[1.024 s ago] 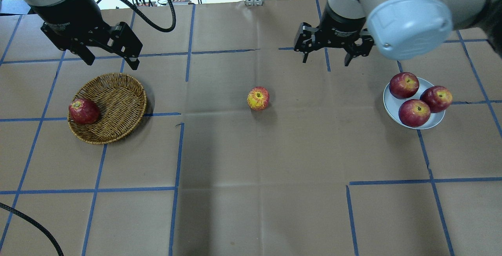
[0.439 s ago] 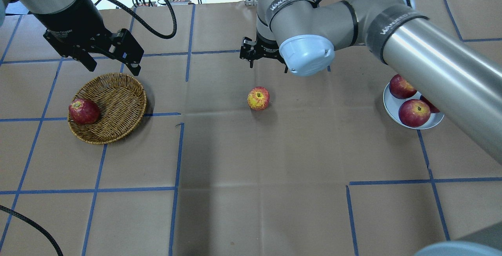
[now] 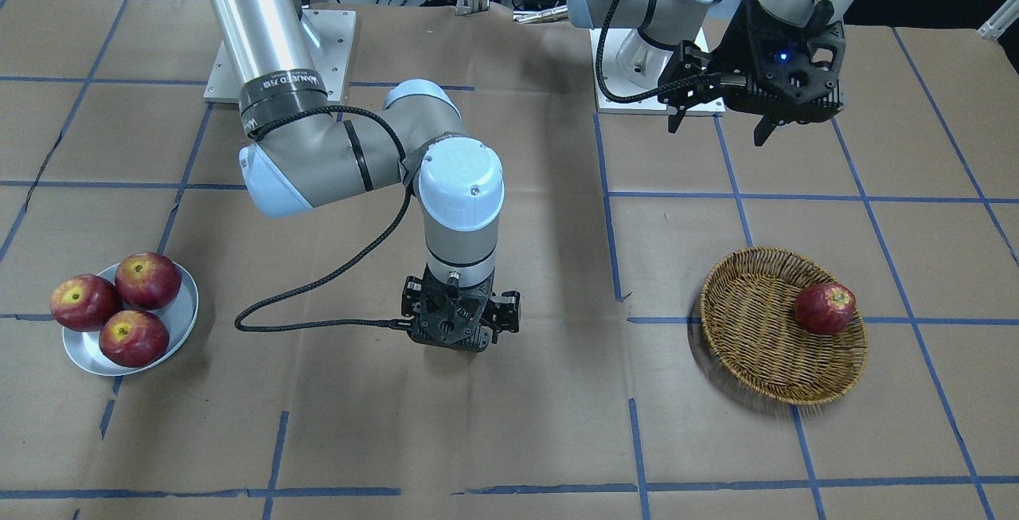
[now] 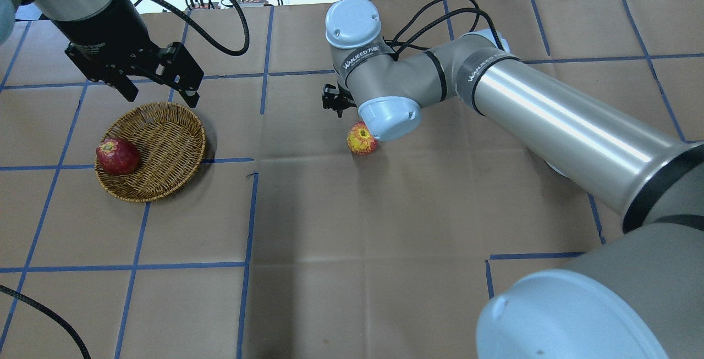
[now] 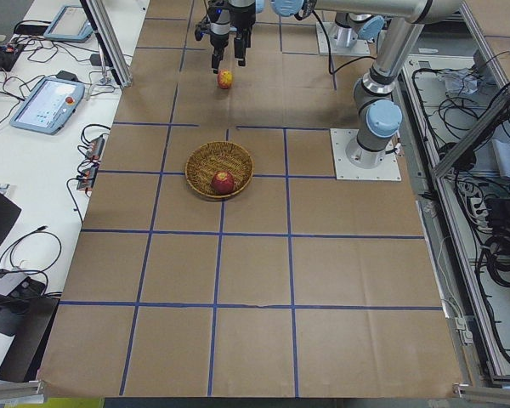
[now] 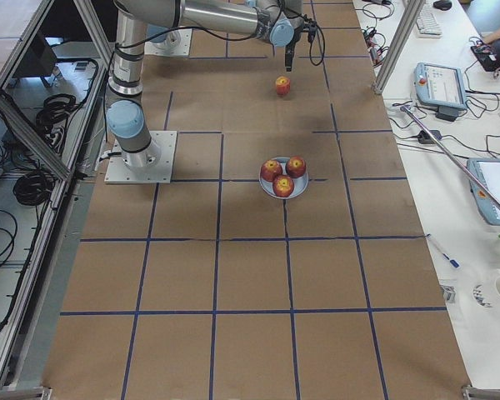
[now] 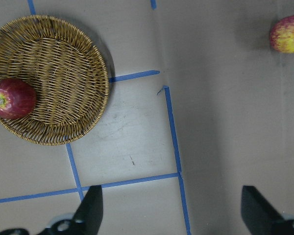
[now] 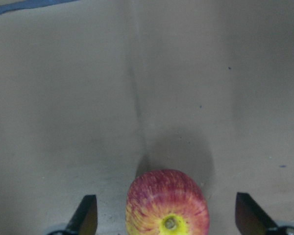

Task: Transfer apple from basket to plate
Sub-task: 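Close the right gripper on the apple and lift it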

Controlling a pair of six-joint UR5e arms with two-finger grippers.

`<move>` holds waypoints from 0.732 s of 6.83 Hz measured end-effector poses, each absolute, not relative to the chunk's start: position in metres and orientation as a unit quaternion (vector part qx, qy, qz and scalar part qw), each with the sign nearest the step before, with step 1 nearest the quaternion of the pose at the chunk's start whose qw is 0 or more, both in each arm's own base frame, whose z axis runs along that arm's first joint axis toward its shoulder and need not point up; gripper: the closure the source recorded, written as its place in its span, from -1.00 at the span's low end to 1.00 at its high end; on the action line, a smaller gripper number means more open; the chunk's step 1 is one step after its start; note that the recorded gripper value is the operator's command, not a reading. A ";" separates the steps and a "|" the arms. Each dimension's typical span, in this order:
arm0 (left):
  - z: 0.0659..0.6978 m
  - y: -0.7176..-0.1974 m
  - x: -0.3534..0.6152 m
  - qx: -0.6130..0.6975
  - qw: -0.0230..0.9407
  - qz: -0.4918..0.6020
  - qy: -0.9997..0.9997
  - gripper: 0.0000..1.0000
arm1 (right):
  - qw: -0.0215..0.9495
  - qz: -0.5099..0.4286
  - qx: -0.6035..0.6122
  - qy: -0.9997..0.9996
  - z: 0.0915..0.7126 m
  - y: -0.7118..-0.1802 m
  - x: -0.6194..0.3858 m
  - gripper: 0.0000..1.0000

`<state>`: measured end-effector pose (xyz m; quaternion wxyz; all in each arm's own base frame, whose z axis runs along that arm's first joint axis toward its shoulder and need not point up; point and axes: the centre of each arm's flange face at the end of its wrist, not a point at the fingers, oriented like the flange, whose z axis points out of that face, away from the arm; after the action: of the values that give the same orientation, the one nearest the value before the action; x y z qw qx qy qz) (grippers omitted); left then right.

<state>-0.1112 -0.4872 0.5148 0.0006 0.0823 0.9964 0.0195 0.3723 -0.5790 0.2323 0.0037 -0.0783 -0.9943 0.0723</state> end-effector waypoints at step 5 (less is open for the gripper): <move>0.522 -0.480 -0.129 0.099 0.004 0.011 0.995 -0.98 | 0.010 0.054 -0.072 -0.996 0.191 -0.558 0.367 -0.09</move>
<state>-0.1287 -0.4800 0.5225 0.0039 0.0988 0.9950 0.0114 0.3666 -0.5581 0.1912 0.0099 -0.0718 -0.9959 0.0539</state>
